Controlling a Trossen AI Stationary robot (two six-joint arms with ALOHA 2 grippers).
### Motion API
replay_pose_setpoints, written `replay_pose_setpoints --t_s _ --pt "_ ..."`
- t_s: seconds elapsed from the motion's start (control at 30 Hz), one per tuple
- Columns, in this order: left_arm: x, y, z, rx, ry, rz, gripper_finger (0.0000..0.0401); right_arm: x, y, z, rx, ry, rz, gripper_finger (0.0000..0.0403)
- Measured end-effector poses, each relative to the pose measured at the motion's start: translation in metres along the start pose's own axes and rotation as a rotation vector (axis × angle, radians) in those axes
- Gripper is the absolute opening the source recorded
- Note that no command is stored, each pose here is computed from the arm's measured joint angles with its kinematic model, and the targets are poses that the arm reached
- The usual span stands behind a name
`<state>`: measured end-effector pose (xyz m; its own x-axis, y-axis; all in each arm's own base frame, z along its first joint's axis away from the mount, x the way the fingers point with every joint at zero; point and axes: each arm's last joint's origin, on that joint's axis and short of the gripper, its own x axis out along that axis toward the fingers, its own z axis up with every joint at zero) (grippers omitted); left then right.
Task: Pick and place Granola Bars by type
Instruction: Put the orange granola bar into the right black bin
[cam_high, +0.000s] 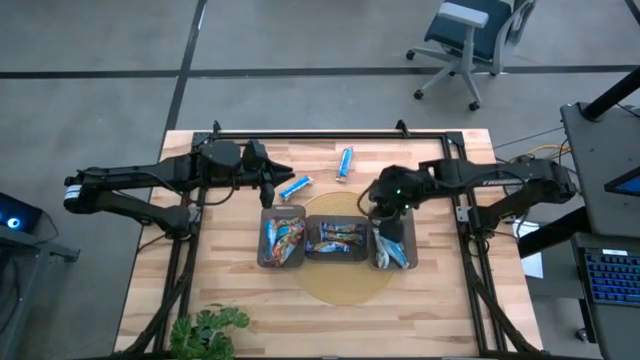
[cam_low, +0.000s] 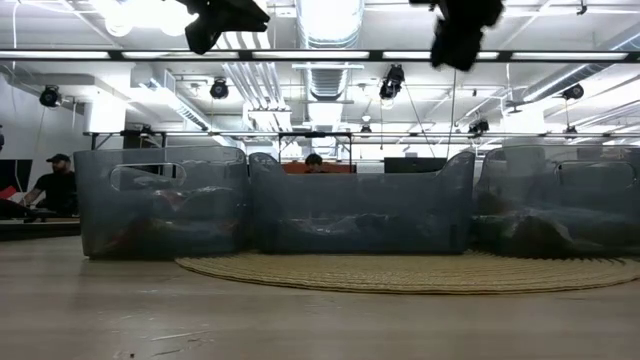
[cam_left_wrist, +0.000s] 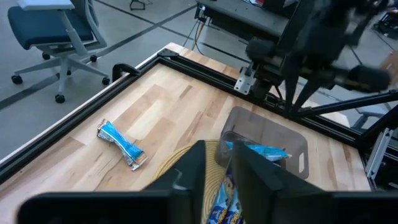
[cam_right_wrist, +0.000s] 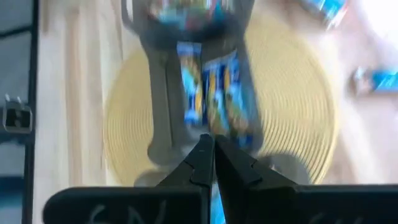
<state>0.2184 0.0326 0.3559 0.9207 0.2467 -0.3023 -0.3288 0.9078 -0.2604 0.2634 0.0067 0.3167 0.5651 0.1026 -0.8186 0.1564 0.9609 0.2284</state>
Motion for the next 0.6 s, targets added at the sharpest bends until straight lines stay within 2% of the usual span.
replay_pose_setpoints --t_s 0.33,0.47,0.6 --pt "0.0 0.0 -0.001 0.001 0.015 -0.002 0.0175 -0.051 0.014 0.036 -0.062 -0.215 0.011 0.0008" --pt "0.0 0.001 -0.002 0.004 0.025 0.001 0.0199 -0.06 0.016 0.041 -0.088 -0.251 0.011 0.0009" --pt "0.0 0.001 -0.003 0.015 0.03 0.002 0.0204 -0.06 0.015 0.041 -0.092 -0.258 -0.011 0.0008"
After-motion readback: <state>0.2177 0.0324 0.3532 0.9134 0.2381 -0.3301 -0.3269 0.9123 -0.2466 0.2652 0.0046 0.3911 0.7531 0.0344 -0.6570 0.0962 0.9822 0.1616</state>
